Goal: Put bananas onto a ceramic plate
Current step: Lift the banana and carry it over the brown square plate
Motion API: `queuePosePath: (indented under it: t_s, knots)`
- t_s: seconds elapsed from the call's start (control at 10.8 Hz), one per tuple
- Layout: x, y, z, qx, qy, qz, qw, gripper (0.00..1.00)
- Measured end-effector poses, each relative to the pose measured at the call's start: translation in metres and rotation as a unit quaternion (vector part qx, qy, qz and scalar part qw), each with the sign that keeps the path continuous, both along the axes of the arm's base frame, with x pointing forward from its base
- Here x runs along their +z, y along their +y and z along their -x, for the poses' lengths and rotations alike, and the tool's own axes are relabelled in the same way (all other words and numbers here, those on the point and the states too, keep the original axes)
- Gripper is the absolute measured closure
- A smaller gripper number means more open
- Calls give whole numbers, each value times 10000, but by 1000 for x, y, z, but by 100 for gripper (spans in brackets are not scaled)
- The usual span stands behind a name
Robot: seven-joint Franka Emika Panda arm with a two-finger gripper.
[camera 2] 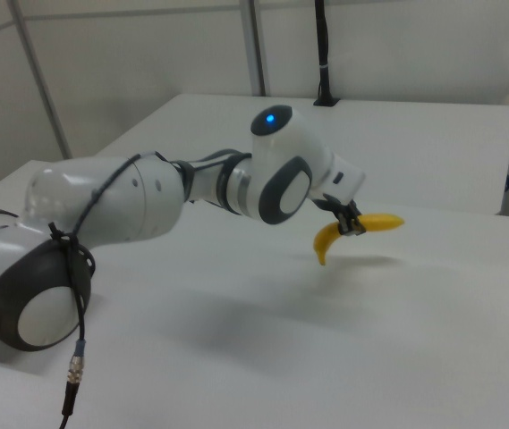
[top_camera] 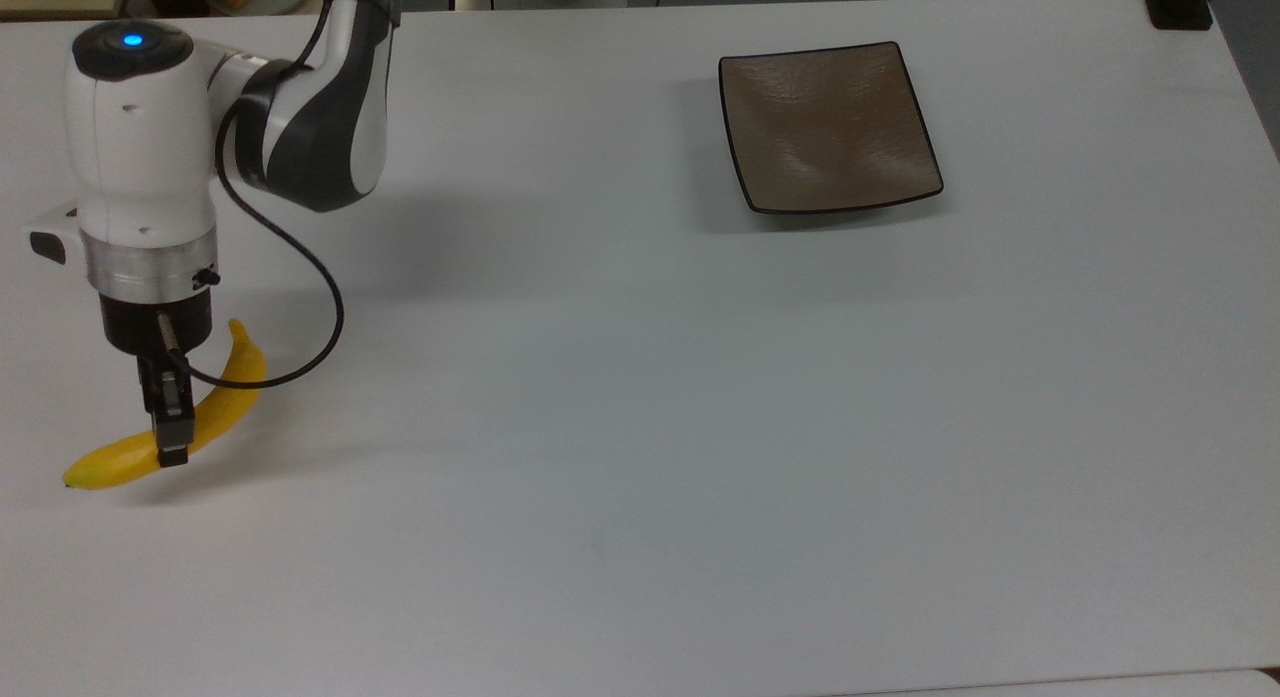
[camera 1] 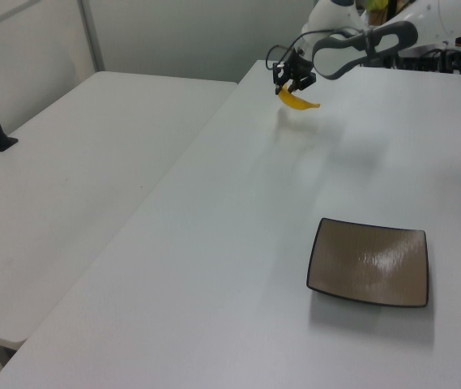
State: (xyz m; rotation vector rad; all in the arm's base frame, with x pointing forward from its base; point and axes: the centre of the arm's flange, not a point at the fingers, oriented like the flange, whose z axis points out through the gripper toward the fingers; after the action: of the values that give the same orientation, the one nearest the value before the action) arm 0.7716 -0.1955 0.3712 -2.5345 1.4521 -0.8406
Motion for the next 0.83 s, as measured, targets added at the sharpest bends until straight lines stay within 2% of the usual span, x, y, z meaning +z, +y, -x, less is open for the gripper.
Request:
queuePosePath:
  t_s: [0.37,0.56,0.83]
  knots:
    - [30,60,9,526,743,-70,9958,68]
    - [33,102,13,969,1215,-54,9878,68]
    - [48,175,25,1738,1698,54,9700,68]
